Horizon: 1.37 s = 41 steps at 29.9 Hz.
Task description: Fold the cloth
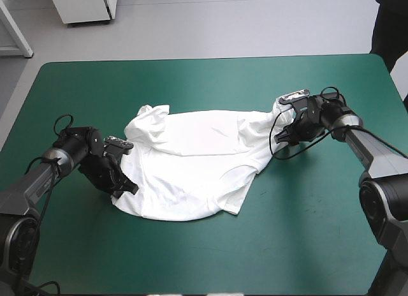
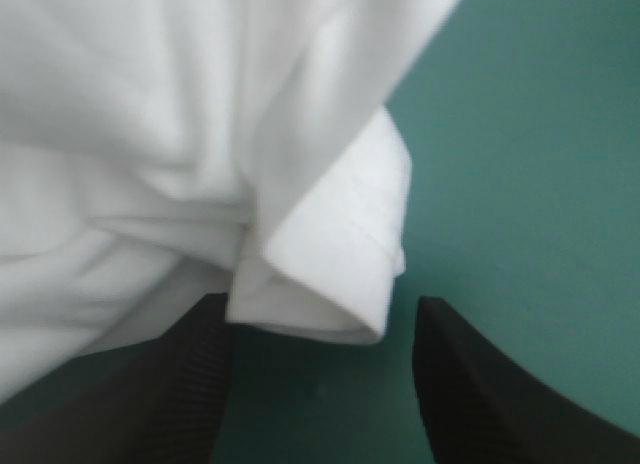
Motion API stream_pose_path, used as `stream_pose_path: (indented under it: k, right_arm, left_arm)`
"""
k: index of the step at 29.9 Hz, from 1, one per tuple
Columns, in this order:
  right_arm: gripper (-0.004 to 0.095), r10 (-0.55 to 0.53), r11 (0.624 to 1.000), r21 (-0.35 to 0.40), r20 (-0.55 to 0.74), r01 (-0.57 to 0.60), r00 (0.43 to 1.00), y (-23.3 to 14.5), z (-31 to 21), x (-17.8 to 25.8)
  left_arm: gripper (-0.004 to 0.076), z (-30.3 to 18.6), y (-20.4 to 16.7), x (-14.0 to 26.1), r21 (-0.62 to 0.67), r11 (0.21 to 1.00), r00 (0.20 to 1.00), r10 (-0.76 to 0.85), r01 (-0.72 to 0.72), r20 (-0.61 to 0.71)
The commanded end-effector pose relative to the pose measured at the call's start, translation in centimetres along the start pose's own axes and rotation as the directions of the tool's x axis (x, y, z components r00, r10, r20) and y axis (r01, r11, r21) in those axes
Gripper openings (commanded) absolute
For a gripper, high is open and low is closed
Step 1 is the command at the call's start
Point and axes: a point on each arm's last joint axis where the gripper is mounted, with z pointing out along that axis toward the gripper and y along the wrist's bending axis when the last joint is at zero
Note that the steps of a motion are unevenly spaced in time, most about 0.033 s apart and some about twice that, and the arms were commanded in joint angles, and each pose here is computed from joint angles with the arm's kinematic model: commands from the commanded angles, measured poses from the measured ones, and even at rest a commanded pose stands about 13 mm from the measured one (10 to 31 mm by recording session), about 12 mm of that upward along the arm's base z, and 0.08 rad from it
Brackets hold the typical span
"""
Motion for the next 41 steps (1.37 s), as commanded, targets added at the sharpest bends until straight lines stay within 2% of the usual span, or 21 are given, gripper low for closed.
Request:
stream_pose_path:
  k: [1,8,16,20,27,31,35,38,41]
  right_arm:
    - [0.0515,0.037,0.999,0.023,0.103,-0.039,0.994,-1.6,-1.8,-1.0]
    - [0.0514,0.07,0.998,-0.018,0.114,-0.068,0.991,-2.5,-0.6,-1.3]
    - [0.0511,0.11,0.988,-0.123,0.112,-0.096,0.988,-1.8,1.4,-2.3]
    - [0.0398,0.11,0.987,-0.125,0.102,-0.097,0.989,-1.8,1.8,-2.3]
    - [-0.001,0.088,0.985,-0.155,0.107,-0.071,0.99,-1.5,1.8,-2.3]
    - [-0.0017,0.088,0.982,-0.176,0.077,-0.073,0.993,-1.3,1.5,-2.1]
    - [-0.0016,0.079,0.978,-0.196,0.067,-0.064,0.995,-1.2,-0.8,-2.5]
    - [-0.0016,0.077,0.981,-0.186,0.144,-0.05,0.987,-1.4,-4.8,-3.5]
    - [-0.0017,0.094,0.984,-0.171,0.251,-0.051,0.963,-1.5,-10.0,-4.3]
  left_arm:
    - [-0.0022,-0.7,-0.7,-0.5,0.042,0.999,0.998,-0.021,0.018,0.063]
    - [-0.0022,-0.7,-0.8,-0.4,0.047,0.999,0.998,-0.018,0.016,0.052]
    - [-0.0022,-0.7,-0.8,-0.3,0.053,0.999,0.999,0.0,-0.002,0.037]
    - [-0.0022,-0.7,-0.8,-0.3,0.053,0.999,0.999,0.002,-0.004,0.037]
    - [-0.0022,-0.7,-0.8,-0.4,0.05,0.999,0.999,0.002,-0.004,0.043]
    - [-0.0022,-1.8,-0.8,-0.8,0.04,0.999,0.997,0.008,-0.011,0.074]
    - [-0.0022,-5.2,-1.2,-1.1,0.027,0.999,0.992,0.033,-0.037,0.123]
    - [-0.0022,-9.0,-1.7,-1.0,0.006,0.998,0.982,0.058,-0.06,0.181]
    - [-0.0022,-13.6,-2.5,-0.2,-0.044,0.996,0.951,0.089,-0.08,0.297]
